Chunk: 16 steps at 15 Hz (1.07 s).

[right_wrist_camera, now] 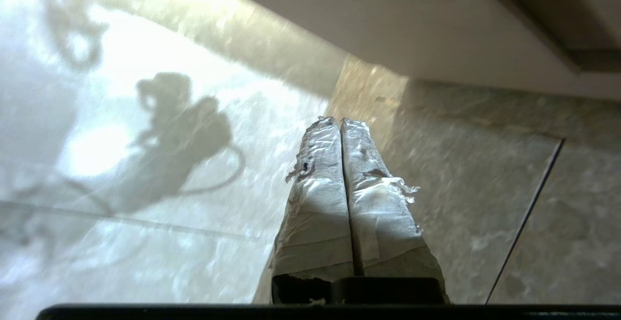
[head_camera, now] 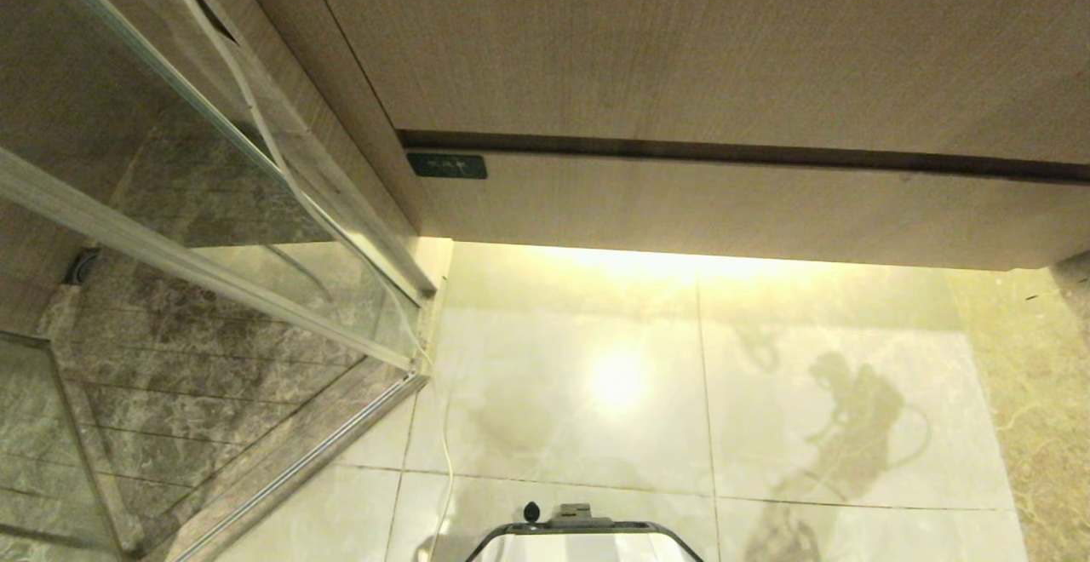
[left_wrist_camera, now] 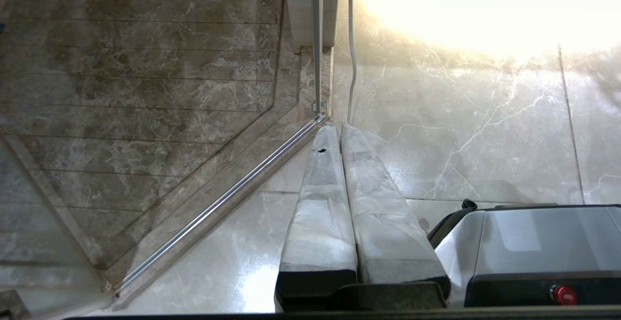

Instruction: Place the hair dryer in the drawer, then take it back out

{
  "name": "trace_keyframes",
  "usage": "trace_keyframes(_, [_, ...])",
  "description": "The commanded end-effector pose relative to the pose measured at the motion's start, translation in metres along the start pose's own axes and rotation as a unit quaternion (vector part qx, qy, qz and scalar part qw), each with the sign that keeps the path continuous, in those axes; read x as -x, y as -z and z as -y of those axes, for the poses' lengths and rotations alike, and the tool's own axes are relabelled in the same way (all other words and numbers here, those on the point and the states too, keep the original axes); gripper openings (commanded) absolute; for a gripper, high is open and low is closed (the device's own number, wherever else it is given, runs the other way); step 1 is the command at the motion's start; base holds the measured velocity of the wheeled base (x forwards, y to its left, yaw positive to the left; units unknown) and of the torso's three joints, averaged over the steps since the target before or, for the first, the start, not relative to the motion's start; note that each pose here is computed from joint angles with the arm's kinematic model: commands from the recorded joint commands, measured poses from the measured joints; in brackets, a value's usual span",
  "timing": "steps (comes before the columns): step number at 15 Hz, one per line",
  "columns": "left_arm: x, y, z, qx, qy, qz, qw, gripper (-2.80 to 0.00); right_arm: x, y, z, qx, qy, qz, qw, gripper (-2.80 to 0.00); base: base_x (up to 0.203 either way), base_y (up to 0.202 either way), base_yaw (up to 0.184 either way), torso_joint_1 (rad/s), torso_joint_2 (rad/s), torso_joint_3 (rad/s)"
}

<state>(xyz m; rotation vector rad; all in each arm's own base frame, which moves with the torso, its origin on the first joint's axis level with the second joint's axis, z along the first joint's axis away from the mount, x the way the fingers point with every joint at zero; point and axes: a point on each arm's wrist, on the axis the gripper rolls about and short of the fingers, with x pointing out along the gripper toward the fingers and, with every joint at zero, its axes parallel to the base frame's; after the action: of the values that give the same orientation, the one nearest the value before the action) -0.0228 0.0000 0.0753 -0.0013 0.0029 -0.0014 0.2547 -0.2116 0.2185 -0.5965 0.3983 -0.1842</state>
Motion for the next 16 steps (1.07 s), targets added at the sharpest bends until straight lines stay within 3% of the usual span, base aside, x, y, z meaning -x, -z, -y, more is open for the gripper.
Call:
trace_keyframes(1, [0.0, 0.001, 0.0, 0.0, 0.0, -0.001, 1.0, -2.8, 0.013, -0.004, -0.002, -0.001, -0.007, -0.009, 1.0, -2.8, 0.0, 0.0, 0.0, 0.0, 0.0, 0.0])
trace_keyframes(6, [0.0, 0.001, 0.0, 0.0, 0.0, -0.001, 1.0, -2.8, 0.056, -0.022, -0.018, -0.014, -0.059, -0.039, 0.997, -2.8, 0.0, 0.0, 0.0, 0.0, 0.0, 0.0])
trace_keyframes(8, [0.0, 0.001, 0.0, 0.0, 0.0, -0.001, 1.0, -2.8, 0.088, -0.038, -0.034, -0.025, -0.105, -0.039, 0.993, -2.8, 0.0, 0.0, 0.0, 0.0, 0.0, 0.0])
trace_keyframes(10, [0.0, 0.001, 0.0, 0.0, 0.0, -0.001, 1.0, -2.8, 0.131, -0.057, -0.053, -0.036, -0.139, -0.008, 0.99, -2.8, 0.0, 0.0, 0.0, 0.0, 0.0, 0.0])
trace_keyframes(13, [0.0, 0.001, 0.0, 0.0, 0.0, -0.001, 1.0, -2.8, 0.197, -0.069, -0.092, -0.09, -0.175, 0.053, 0.979, -2.8, 0.0, 0.0, 0.0, 0.0, 0.0, 0.0])
trace_keyframes(16, [0.0, 0.001, 0.0, 0.0, 0.0, -0.001, 1.0, -2.8, 0.25, -0.041, -0.142, -0.155, -0.229, 0.112, 0.955, -2.8, 0.0, 0.0, 0.0, 0.0, 0.0, 0.0])
